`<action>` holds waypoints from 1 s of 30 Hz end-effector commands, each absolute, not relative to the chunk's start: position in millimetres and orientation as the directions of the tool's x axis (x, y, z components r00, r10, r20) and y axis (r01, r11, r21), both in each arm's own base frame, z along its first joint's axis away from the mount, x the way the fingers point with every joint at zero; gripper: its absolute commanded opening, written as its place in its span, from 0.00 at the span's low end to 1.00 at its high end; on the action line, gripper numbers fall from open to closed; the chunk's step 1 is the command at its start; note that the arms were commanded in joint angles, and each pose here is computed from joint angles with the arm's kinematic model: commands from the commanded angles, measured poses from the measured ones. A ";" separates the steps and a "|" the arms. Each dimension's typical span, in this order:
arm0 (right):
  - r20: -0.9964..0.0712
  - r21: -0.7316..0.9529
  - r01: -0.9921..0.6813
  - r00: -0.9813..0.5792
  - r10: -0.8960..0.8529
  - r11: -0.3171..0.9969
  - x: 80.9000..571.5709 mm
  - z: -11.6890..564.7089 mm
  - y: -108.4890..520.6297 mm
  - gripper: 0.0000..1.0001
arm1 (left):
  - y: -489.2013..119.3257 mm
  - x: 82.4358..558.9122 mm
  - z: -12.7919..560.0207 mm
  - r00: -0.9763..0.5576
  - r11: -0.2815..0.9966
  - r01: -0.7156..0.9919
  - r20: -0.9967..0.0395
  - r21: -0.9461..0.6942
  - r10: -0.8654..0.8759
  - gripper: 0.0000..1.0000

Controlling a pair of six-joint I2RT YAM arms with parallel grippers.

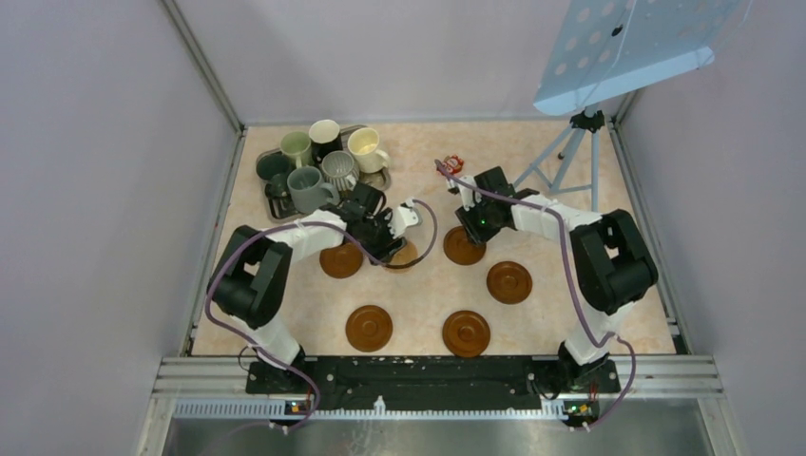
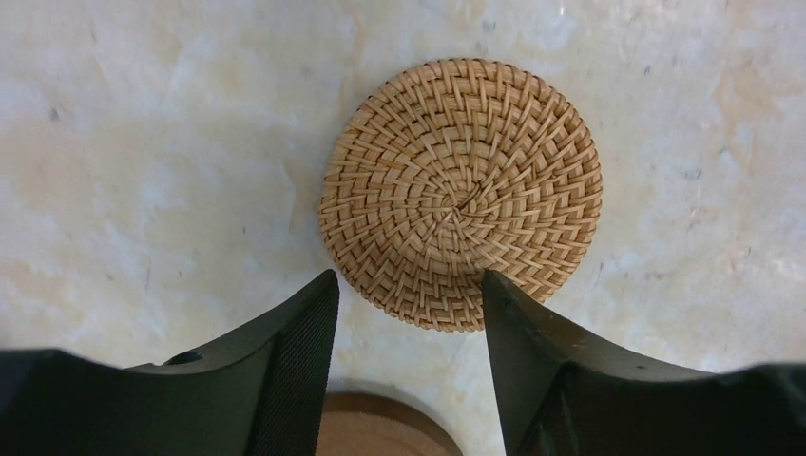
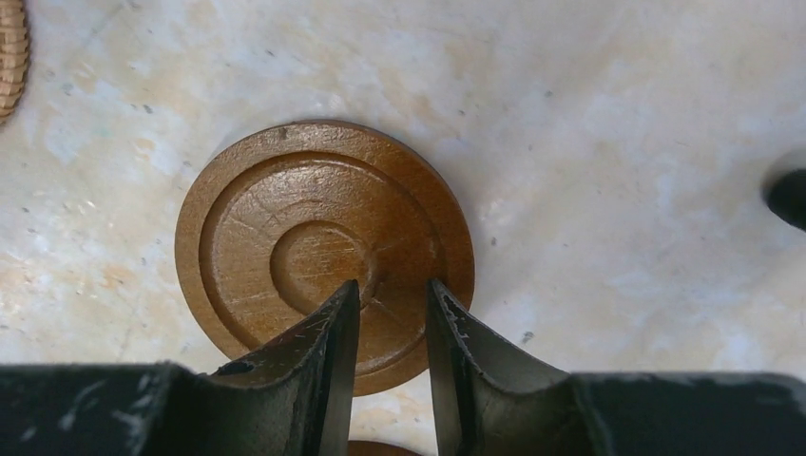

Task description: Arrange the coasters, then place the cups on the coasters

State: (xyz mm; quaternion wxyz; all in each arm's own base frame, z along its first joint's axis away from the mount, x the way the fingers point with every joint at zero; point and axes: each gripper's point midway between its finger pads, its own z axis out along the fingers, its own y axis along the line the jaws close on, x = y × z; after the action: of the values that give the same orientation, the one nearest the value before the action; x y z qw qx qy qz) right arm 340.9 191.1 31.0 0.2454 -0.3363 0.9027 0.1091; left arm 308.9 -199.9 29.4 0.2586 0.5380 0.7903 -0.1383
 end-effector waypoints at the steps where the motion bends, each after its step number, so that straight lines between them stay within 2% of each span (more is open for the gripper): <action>1: -0.432 -0.030 -0.626 -0.695 -0.575 0.779 328.6 20.4 150.0 0.32 | -226.5 330.7 25.2 -0.242 0.364 0.926 -0.589 0.097 0.771 0.62; 8: -0.420 -0.076 -0.566 -0.728 -0.542 0.821 341.5 18.7 120.3 0.31 | -254.0 348.1 15.4 -0.249 0.371 0.925 -0.603 0.084 0.758 0.59; 21: -0.434 -0.105 -0.526 -0.739 -0.514 0.844 370.6 19.2 116.3 0.31 | -271.9 358.1 12.5 -0.266 0.384 0.921 -0.617 0.064 0.741 0.60; 30: -0.453 -0.107 -0.510 -0.739 -0.498 0.853 388.2 20.3 121.8 0.31 | -272.6 355.6 25.1 -0.301 0.420 0.907 -0.634 0.041 0.712 0.67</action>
State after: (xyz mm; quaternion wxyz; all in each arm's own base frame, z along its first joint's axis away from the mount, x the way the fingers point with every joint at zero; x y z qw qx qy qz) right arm 381.4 129.7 30.5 0.2508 -0.2817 0.9258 0.0247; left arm 362.9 -272.5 32.9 0.3090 0.5251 0.7762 -0.1622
